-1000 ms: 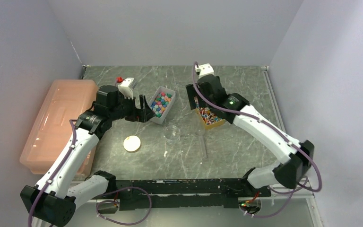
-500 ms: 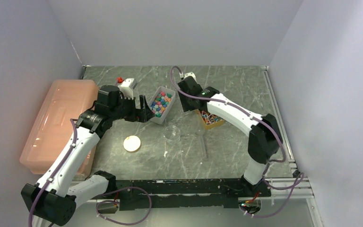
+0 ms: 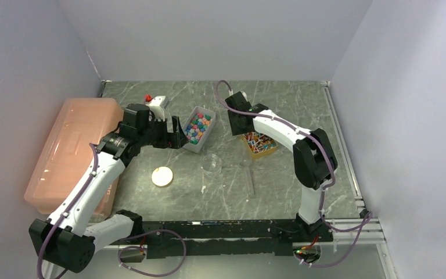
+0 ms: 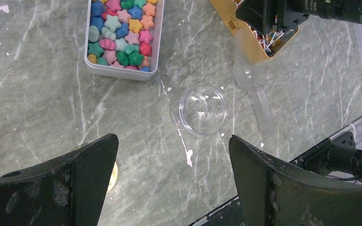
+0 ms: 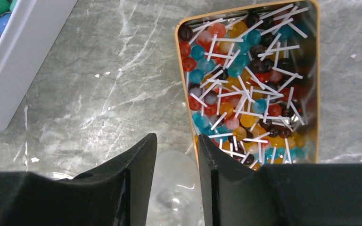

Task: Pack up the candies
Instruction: Move the storage box to the center of the board.

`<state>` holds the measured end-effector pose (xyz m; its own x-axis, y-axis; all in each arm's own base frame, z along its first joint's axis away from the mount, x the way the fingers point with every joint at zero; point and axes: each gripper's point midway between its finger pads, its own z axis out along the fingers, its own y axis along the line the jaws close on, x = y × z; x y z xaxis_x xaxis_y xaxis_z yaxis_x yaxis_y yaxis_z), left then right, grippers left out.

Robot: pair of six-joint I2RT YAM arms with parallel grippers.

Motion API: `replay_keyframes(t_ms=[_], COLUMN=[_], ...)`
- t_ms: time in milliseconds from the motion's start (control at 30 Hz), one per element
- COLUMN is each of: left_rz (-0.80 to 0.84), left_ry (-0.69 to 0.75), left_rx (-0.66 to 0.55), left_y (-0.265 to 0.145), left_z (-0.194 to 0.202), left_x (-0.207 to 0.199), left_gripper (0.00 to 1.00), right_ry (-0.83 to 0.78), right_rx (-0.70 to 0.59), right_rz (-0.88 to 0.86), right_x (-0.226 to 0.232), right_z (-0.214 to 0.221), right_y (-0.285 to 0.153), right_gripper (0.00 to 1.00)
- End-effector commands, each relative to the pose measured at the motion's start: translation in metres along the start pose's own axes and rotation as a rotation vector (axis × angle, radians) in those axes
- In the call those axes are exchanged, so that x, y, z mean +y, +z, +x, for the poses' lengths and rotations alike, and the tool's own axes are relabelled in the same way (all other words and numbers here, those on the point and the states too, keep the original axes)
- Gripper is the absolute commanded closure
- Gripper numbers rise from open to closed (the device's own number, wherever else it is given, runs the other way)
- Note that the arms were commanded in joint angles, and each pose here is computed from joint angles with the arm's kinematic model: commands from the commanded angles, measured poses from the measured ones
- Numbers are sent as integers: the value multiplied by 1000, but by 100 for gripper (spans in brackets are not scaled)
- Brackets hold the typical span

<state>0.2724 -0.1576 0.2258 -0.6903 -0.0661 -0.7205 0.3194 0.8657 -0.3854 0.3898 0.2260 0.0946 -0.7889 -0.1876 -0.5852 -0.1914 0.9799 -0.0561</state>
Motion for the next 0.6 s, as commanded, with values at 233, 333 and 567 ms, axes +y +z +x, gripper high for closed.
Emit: replay_keyframes(t_ms=[233, 333, 567], left_rz=[14, 13, 14], left_ry=[1, 0, 1], left_rx=[-22, -22, -21], left_y=[-2, -2, -2], left_z=[-13, -13, -13], left_x=[-6, -6, -6], left_gripper=[6, 6, 6], right_ry=[39, 43, 64], right_rx=[16, 28, 30], right_rz=[-44, -39, -12], right_x=[1, -1, -7], right_z=[-11, -10, -7], right_y=[32, 39, 44], right_gripper=[64, 72, 100])
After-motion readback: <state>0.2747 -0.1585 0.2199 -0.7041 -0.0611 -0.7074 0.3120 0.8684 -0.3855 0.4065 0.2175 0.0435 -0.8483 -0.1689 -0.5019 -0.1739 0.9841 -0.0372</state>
